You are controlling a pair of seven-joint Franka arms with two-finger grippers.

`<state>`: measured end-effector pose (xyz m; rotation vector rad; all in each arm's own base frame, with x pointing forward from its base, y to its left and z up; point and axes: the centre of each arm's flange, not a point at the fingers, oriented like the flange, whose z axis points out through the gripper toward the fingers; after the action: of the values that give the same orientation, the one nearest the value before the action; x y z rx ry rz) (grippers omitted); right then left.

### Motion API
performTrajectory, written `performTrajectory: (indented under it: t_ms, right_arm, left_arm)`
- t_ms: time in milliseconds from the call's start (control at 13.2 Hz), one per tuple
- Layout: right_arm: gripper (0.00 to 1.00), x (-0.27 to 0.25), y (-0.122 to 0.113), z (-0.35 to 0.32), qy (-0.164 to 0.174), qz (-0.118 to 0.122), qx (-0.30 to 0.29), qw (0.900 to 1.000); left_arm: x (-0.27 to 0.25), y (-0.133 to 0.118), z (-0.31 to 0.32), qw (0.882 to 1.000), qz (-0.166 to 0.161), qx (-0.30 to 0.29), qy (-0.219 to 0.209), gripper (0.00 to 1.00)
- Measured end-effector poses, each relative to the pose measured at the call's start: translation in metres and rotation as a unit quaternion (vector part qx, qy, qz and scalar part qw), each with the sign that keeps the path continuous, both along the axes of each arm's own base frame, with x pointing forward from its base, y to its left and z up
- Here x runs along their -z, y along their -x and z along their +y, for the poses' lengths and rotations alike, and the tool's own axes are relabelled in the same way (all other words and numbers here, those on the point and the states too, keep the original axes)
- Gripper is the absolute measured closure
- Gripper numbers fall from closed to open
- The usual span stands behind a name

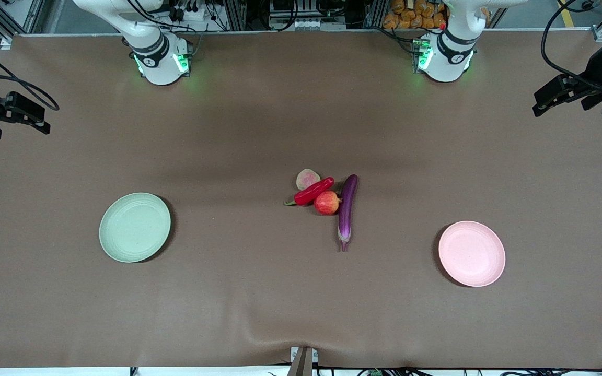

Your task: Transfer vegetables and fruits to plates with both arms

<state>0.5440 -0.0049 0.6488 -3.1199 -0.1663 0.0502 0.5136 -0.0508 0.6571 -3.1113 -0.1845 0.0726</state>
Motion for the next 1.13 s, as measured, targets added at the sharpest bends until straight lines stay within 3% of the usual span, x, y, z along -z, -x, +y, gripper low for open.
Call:
performTrajectory:
  t_ms: [453, 830, 1132]
  right_arm:
    - [0.0, 0.0, 0.0, 0.0, 0.0, 0.0, 0.0, 1.0]
    - [0.0, 0.001, -0.001, 0.0, 0.0, 0.001, 0.0, 1.0]
    - [0.0, 0.001, -0.001, 0.0, 0.0, 0.001, 0.0, 1.0]
  left_arm:
    - [0.035, -0.016, -0.033, 0.999, 0.029, 0.03, -0.002, 0.0]
    - [0.153, -0.081, -0.096, 0.996, 0.042, 0.074, 0.002, 0.0]
    - [0.229, -0.101, -0.143, 0.995, 0.046, 0.086, 0.003, 0.0]
